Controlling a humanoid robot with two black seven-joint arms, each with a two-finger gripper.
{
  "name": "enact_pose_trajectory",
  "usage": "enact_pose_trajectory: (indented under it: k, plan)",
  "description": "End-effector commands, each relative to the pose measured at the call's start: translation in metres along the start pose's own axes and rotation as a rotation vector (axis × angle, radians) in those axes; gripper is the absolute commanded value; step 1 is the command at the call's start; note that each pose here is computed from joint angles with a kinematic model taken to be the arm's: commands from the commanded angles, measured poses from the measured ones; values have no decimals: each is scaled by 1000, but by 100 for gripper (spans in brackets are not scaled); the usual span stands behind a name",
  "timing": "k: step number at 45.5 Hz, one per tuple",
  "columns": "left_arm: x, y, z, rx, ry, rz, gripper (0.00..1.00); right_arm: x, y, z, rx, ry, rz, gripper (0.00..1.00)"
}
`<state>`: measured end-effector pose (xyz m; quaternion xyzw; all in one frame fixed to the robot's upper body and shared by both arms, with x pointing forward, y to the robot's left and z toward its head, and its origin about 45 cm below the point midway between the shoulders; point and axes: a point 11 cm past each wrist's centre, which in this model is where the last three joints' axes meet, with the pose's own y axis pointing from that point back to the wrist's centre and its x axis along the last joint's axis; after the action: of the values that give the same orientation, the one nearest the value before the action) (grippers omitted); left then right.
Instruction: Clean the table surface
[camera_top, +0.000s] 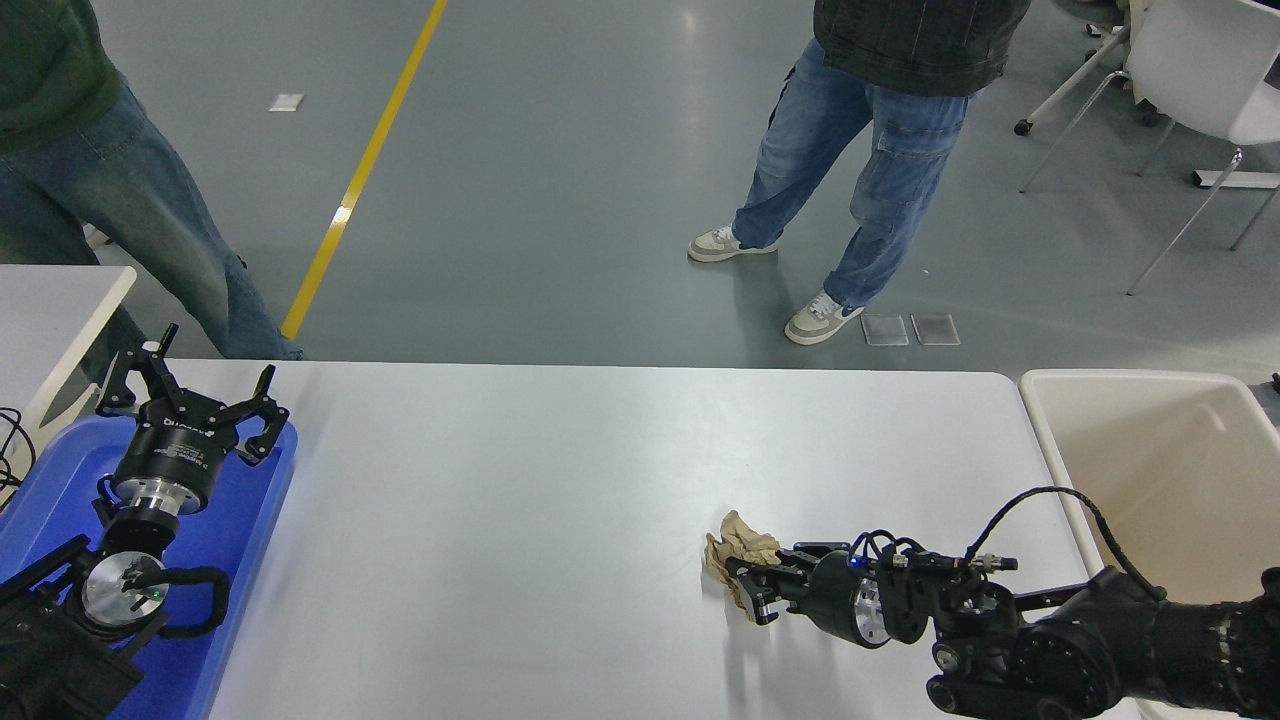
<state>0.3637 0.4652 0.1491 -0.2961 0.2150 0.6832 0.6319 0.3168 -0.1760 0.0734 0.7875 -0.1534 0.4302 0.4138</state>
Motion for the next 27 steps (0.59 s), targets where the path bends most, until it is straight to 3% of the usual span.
enact_pose_trajectory:
  k: [1,27]
  plan:
    - [0,0,0,0,0,0,100,38,12,14,10,-67,115,0]
    - [0,0,0,0,0,0,100,160,123,84,-53,-329,520,0]
